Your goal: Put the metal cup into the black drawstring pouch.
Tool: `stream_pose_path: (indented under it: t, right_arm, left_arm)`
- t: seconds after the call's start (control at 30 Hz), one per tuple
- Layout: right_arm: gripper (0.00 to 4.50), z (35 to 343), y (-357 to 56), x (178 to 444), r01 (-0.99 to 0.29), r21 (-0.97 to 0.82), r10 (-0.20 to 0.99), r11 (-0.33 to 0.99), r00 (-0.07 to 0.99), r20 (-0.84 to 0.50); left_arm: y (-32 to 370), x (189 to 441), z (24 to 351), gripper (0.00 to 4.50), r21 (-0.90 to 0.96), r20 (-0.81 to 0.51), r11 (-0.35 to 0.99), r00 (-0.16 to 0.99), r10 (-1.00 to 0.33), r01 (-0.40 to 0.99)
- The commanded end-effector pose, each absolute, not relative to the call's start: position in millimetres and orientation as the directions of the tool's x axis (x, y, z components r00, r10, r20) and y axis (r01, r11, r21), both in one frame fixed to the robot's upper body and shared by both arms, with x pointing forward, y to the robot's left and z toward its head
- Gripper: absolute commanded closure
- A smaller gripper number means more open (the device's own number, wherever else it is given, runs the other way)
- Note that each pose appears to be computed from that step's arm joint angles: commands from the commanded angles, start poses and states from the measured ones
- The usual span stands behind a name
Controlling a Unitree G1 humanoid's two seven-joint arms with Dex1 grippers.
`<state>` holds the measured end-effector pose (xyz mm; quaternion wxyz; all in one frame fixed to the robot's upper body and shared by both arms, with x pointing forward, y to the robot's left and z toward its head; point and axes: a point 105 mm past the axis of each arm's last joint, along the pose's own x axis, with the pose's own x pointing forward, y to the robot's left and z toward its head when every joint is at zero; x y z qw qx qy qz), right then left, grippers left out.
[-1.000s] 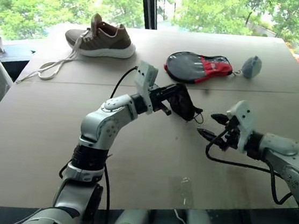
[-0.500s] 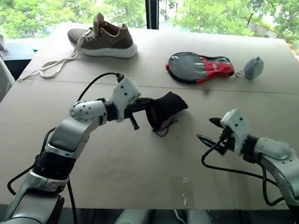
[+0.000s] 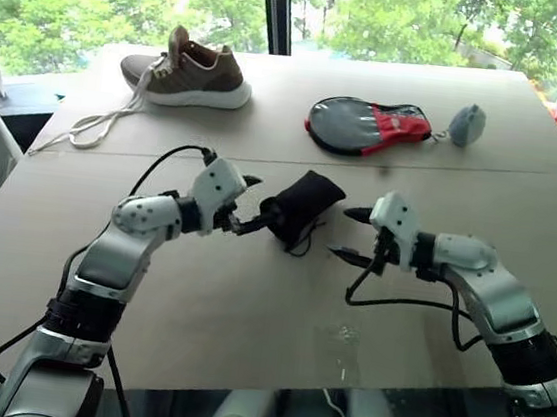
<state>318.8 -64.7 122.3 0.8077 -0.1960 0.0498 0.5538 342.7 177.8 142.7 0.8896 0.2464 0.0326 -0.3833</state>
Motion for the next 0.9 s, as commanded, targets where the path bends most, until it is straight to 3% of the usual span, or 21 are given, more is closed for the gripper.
stream_pose_path:
  t: [0.03, 0.33, 0.6, 0.73, 0.9]
  right_arm:
    - [0.68, 122.6, -54.2, 326.8, -0.930, -0.276, 0.899, 0.240, 0.321, -0.299]
    - [0.68, 112.4, -38.4, 351.4, -0.946, -0.300, 0.905, 0.122, 0.230, -0.357]
    - [0.68, 108.3, -16.1, 351.0, -0.953, -0.296, 0.928, 0.059, 0.162, -0.336]
    - [0.68, 104.2, -7.9, 349.0, -0.953, -0.300, 0.931, 0.036, 0.141, -0.337]
    - [0.68, 104.2, 6.3, 347.9, -0.951, -0.308, 0.944, 0.032, 0.130, -0.304]
  left_arm:
    - [193.0, 351.0, 161.7, 0.04, 0.485, -0.186, 0.616, 0.762, -0.620, 0.620]
    - [200.0, 346.2, 178.3, 0.04, 0.478, -0.122, 0.649, 0.777, -0.618, 0.592]
    - [190.3, 309.4, 209.6, 0.04, 0.366, -0.086, 0.569, 0.636, -0.767, 0.736]
    - [207.2, 280.9, 210.4, 0.04, 0.257, -0.217, 0.470, 0.525, -0.823, 0.844]
    - [238.7, 250.2, 185.6, 0.04, 0.134, -0.468, 0.396, 0.410, -0.783, 0.908]
